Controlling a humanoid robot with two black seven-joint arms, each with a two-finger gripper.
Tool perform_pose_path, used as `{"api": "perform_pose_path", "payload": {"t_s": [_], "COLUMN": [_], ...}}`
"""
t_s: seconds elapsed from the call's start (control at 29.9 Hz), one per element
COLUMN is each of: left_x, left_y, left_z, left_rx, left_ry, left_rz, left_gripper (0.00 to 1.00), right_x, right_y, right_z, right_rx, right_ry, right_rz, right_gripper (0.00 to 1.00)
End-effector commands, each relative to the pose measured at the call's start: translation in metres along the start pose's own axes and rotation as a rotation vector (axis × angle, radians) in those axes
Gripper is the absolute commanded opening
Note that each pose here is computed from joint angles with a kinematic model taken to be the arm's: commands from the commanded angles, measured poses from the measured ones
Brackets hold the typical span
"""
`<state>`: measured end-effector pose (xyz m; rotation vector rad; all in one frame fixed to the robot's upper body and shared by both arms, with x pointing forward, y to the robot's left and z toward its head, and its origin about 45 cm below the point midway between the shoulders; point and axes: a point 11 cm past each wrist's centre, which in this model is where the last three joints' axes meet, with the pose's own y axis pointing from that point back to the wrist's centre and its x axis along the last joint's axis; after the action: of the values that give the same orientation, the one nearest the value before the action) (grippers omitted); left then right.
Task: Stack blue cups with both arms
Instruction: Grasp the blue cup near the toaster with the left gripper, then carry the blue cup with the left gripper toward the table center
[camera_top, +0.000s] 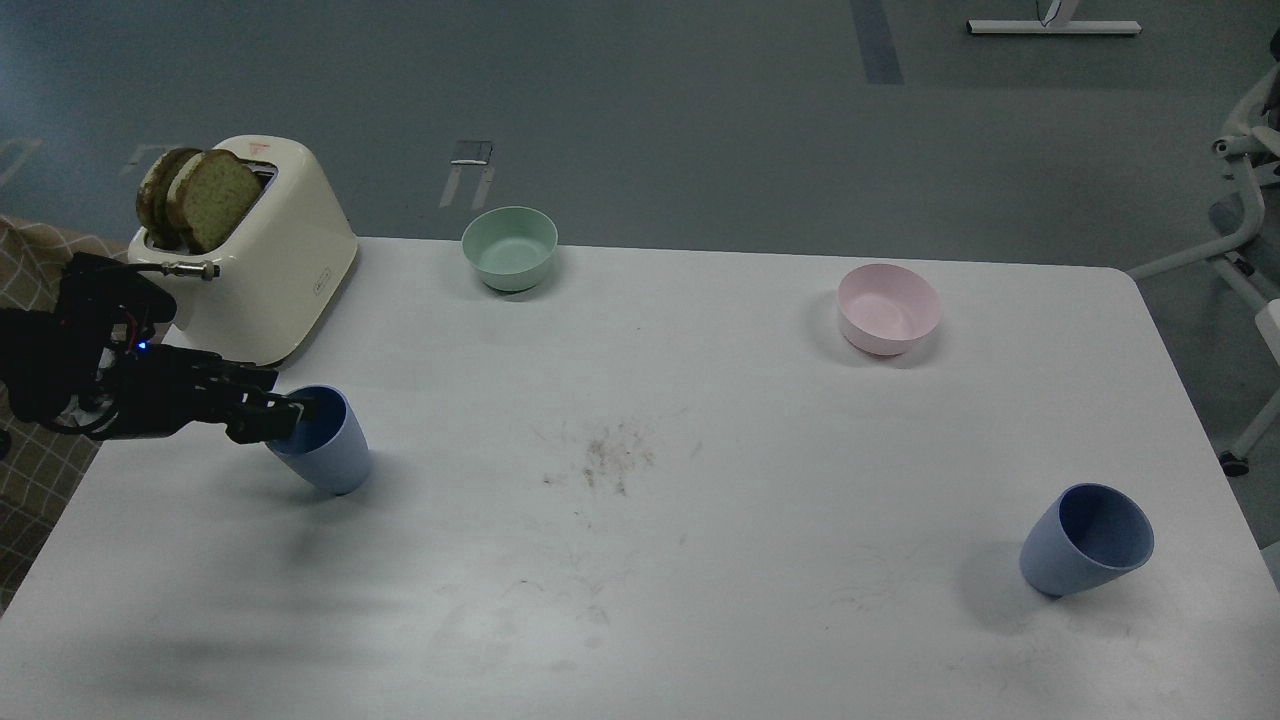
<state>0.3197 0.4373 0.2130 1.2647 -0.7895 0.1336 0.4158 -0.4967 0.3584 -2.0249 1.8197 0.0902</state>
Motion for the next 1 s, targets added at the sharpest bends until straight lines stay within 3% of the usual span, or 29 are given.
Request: {"api": "perform_pose_path", "payload": {"t_s": [0.0,0.03,0.07,0.13,0.27,0.63,0.84,0.97], "left_x": [-0.002,-0.003,-0.004,-0.006,-0.008,0.013,0.092,0.142], "left_y": [0.000,0.000,0.000,0.000,-0.001,0.003,0.010,-0.029], "left_z": [-0.001,-0.002,-0.003,-0.004,-0.004,0.005,0.028,0.098], "left_rx": [0.003,0.006,0.009,0.009,0.010,-0.010,-0.046,-0.209], "left_ry": [0.005,0.005,0.007,0.011,0.009,-0.018,-0.094,-0.197], "left_rz": [-0.003,-0.005,-0.007,-0.010,-0.017,0.027,0.088,0.097], "left_gripper": [0.53,0.40,0.35,0.16,0.01,0.00,0.00,0.00], "right_x": [0.000,0.000,0.000,0.000,0.000,0.006,0.012,0.014], "right_y": [0.000,0.000,0.000,0.000,0.000,0.006,0.012,0.014], "right_z": [0.002,0.001,0.001,0.002,0.001,0.008,0.006,0.005], "right_rx": [-0.002,-0.002,-0.002,-0.002,-0.002,-0.017,-0.010,-0.005], "right_ry": [-0.001,-0.002,-0.002,-0.001,-0.002,-0.003,-0.007,-0.009], "right_rz": [0.000,0.000,0.000,0.000,0.002,0.016,0.034,0.041], "right_gripper": [1.00,1.00,1.00,1.00,1.00,1.00,1.00,1.00]}}
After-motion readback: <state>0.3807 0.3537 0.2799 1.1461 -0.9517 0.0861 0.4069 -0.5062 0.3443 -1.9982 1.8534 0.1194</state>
